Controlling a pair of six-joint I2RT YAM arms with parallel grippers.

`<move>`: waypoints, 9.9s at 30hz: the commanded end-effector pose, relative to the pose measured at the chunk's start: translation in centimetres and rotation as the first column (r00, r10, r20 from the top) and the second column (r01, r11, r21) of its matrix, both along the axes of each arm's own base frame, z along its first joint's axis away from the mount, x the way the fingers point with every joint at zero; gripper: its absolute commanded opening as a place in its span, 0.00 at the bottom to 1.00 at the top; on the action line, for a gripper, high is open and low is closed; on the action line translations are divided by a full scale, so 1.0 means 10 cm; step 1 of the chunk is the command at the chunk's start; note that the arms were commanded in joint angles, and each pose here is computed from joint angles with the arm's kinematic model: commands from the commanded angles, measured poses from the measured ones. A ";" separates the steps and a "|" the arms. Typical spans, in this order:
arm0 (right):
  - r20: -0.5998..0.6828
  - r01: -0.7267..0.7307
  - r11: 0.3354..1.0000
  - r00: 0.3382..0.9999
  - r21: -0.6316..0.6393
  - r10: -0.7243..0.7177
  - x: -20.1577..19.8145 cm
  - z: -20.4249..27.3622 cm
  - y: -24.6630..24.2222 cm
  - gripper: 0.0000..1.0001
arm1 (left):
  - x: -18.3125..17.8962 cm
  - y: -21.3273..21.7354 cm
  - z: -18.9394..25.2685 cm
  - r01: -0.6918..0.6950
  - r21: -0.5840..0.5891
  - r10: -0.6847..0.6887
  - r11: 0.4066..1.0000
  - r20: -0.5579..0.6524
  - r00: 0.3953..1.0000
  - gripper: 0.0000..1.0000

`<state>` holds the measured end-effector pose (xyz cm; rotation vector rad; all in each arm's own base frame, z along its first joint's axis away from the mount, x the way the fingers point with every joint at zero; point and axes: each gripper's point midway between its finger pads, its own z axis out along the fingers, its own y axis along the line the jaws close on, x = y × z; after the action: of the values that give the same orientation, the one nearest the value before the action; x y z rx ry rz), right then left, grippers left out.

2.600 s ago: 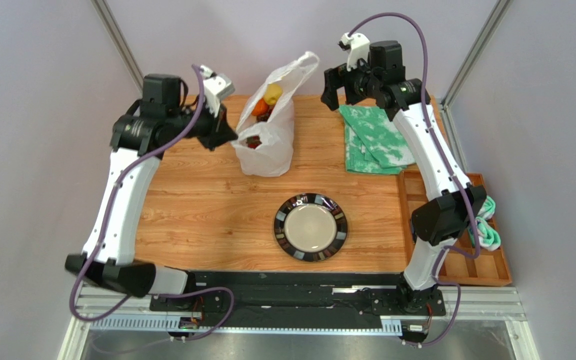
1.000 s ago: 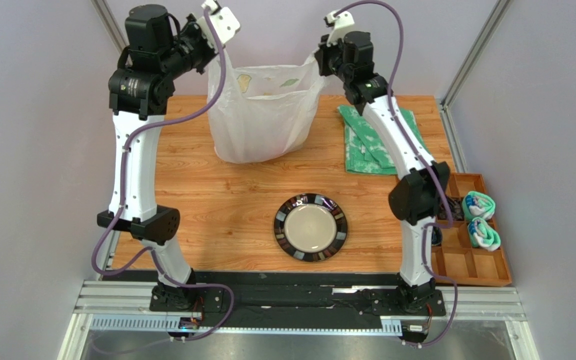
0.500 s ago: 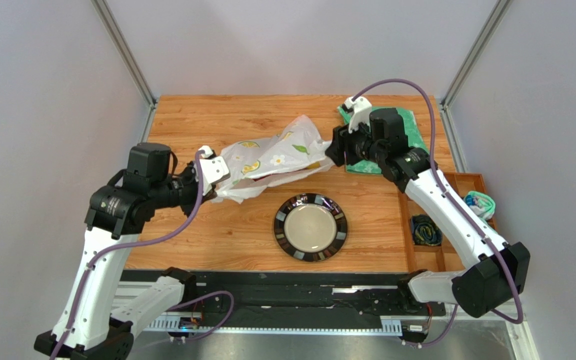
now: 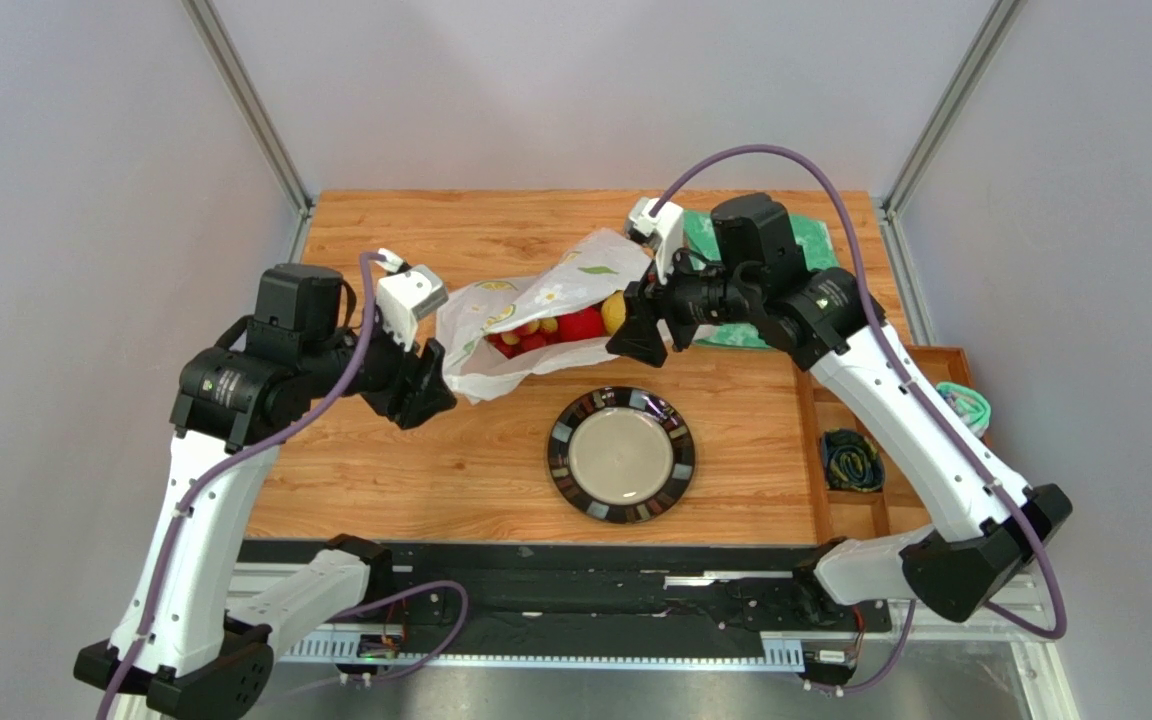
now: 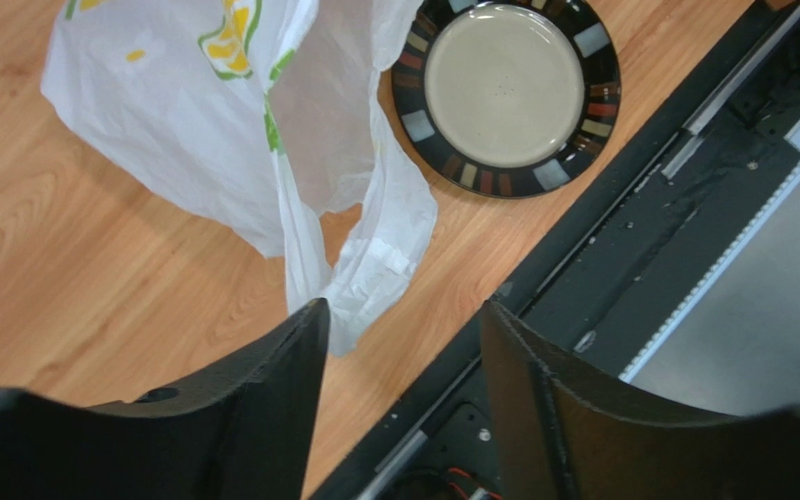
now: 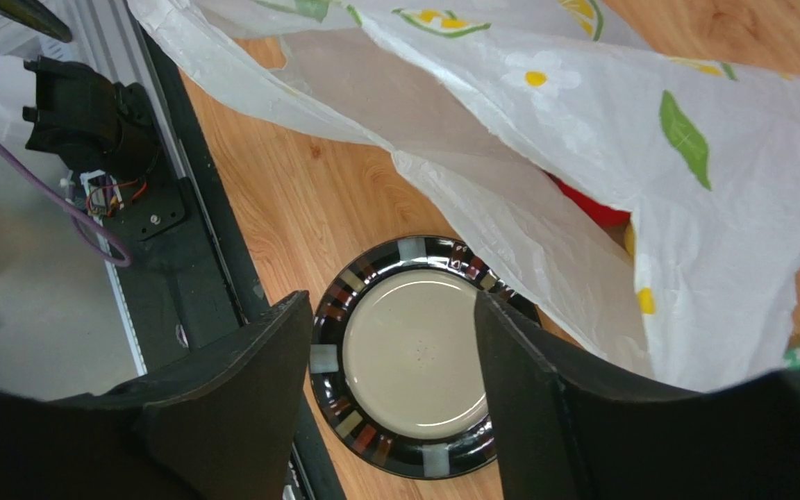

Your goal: Take the fake fruits out of the plastic bag

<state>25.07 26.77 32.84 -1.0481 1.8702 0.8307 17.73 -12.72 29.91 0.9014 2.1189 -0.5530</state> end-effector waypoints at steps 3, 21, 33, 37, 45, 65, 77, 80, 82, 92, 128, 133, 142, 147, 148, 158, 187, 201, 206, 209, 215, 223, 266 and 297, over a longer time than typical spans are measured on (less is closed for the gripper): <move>-0.021 -0.070 0.993 0.997 -0.100 0.068 0.06 -0.30 0.11 0.54 | -0.49 -0.11 0.04 -0.161 -0.178 0.103 0.971 -0.296 0.950 0.97; 0.003 0.072 0.967 0.997 -0.243 -0.074 0.89 -0.98 0.84 0.31 | 0.44 -0.42 0.45 -0.418 -0.569 0.021 0.708 -0.576 0.817 0.99; -0.060 0.085 0.971 0.993 -0.223 -0.100 0.85 -1.21 1.07 0.31 | 0.87 -0.44 0.01 -0.525 -0.525 0.036 0.670 -0.683 0.729 0.34; -0.085 0.046 0.970 0.994 -0.238 -0.068 0.76 -1.36 1.18 0.31 | 0.78 -0.37 -0.12 -0.526 -0.506 0.045 0.683 -0.690 0.722 0.00; 0.013 0.036 0.950 0.999 -0.309 -0.034 0.58 -1.46 1.27 0.33 | 0.27 0.57 -0.77 -0.753 -0.199 0.320 0.627 -0.816 0.482 0.00; 0.233 0.098 0.889 0.972 -0.448 0.010 0.88 -1.08 0.84 0.32 | 0.12 1.08 -0.43 -0.793 -0.123 0.618 0.597 -0.561 0.551 0.02; 0.073 0.100 0.913 0.994 -0.395 -0.077 0.89 -1.01 1.01 0.79 | 0.17 0.07 -0.24 -0.549 -0.421 0.094 0.722 -0.726 0.681 0.99; 0.058 0.079 0.897 0.997 -0.436 -0.059 0.89 -1.04 0.97 0.79 | 0.25 -0.07 -0.17 -0.498 -0.434 0.056 0.751 -0.710 0.702 0.99; 0.072 0.118 0.877 0.993 -0.465 -0.095 0.99 -1.06 0.85 0.78 | 0.32 -0.13 -0.19 -0.488 -0.414 0.053 0.768 -0.719 0.693 0.99; 0.124 0.363 0.610 0.909 -0.704 -0.398 2.07 -2.04 -0.80 0.70 | 0.84 -0.01 -0.61 -0.454 -0.264 0.158 0.851 -0.695 0.702 0.00; -0.022 0.069 0.874 0.996 -0.481 -0.091 1.37 -1.56 -0.18 0.61 | 0.91 -0.67 -0.57 -0.127 -0.219 -0.026 0.968 -0.585 0.810 0.00; -0.054 -0.020 0.889 0.999 -0.457 -0.006 1.52 -1.69 0.14 0.61 | 0.90 -0.67 -0.61 -0.125 -0.218 -0.029 0.968 -0.592 0.805 0.00; -0.107 -0.032 0.876 0.994 -0.482 -0.023 1.61 -1.86 0.44 0.61 | 0.92 -0.72 -0.59 -0.103 -0.244 -0.066 0.964 -0.598 0.799 0.00; -0.186 -0.037 0.855 0.980 -0.518 -0.070 1.63 -2.12 0.45 0.64 | 0.97 -0.73 -0.56 -0.096 -0.247 -0.070 0.964 -0.586 0.807 0.00; -0.179 -0.030 0.853 0.981 -0.520 -0.075 1.66 -2.12 0.45 0.64 | 0.98 -0.73 -0.55 -0.094 -0.250 -0.073 0.963 -0.584 0.808 0.00; -0.196 -0.032 0.834 0.976 -0.551 -0.093 1.69 -2.28 0.41 0.58 | 1.01 -0.73 -0.56 -0.096 -0.245 -0.069 0.965 -0.588 0.806 0.00; 0.064 -0.045 0.958 0.996 -0.284 0.066 0.50 -0.14 0.01 0.10 | 1.80 -0.77 -0.22 -0.098 -0.276 -0.032 0.956 -0.431 0.902 0.00; -0.014 0.154 0.877 0.983 -0.455 -0.180 1.00 -1.13 0.31 0.19 | 0.93 -0.40 -0.67 -0.181 -0.129 0.087 0.975 -0.529 0.844 0.00; -0.121 -0.009 0.858 0.991 -0.513 -0.062 0.41 -1.57 0.76 0.20 | 0.69 -0.08 -0.87 -0.268 -0.026 0.215 0.963 -0.524 0.824 0.00; -0.102 -0.050 0.859 0.995 -0.509 -0.003 0.23 -1.58 1.00 0.20 | 0.59 0.05 -0.91 -0.305 -0.002 0.258 0.952 -0.525 0.811 0.00; 0.014 0.076 0.827 0.997 -0.557 -0.081 0.68 -1.54 1.05 0.23 | 0.43 0.19 -0.90 -0.342 0.033 0.316 0.939 -0.477 0.820 0.00; 0.125 0.187 0.719 0.982 -0.669 -0.139 0.96 -1.86 0.90 0.47 | 0.34 0.17 -0.88 -0.334 0.006 0.295 0.942 -0.484 0.824 0.00; 0.148 0.154 0.700 0.987 -0.698 -0.070 1.35 -1.98 0.93 0.11 | 0.38 0.04 -0.77 -0.333 -0.101 0.242 0.938 -0.497 0.833 0.00; 0.218 0.078 0.789 0.973 -0.610 0.072 0.18 -0.26 -0.10 0.00 | 1.49 -0.12 -0.37 -0.352 -0.183 0.245 0.918 -0.436 0.866 0.00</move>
<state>28.21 26.66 25.81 -1.4474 2.1018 -0.0211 31.88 -13.31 24.68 0.2820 2.4999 -0.8401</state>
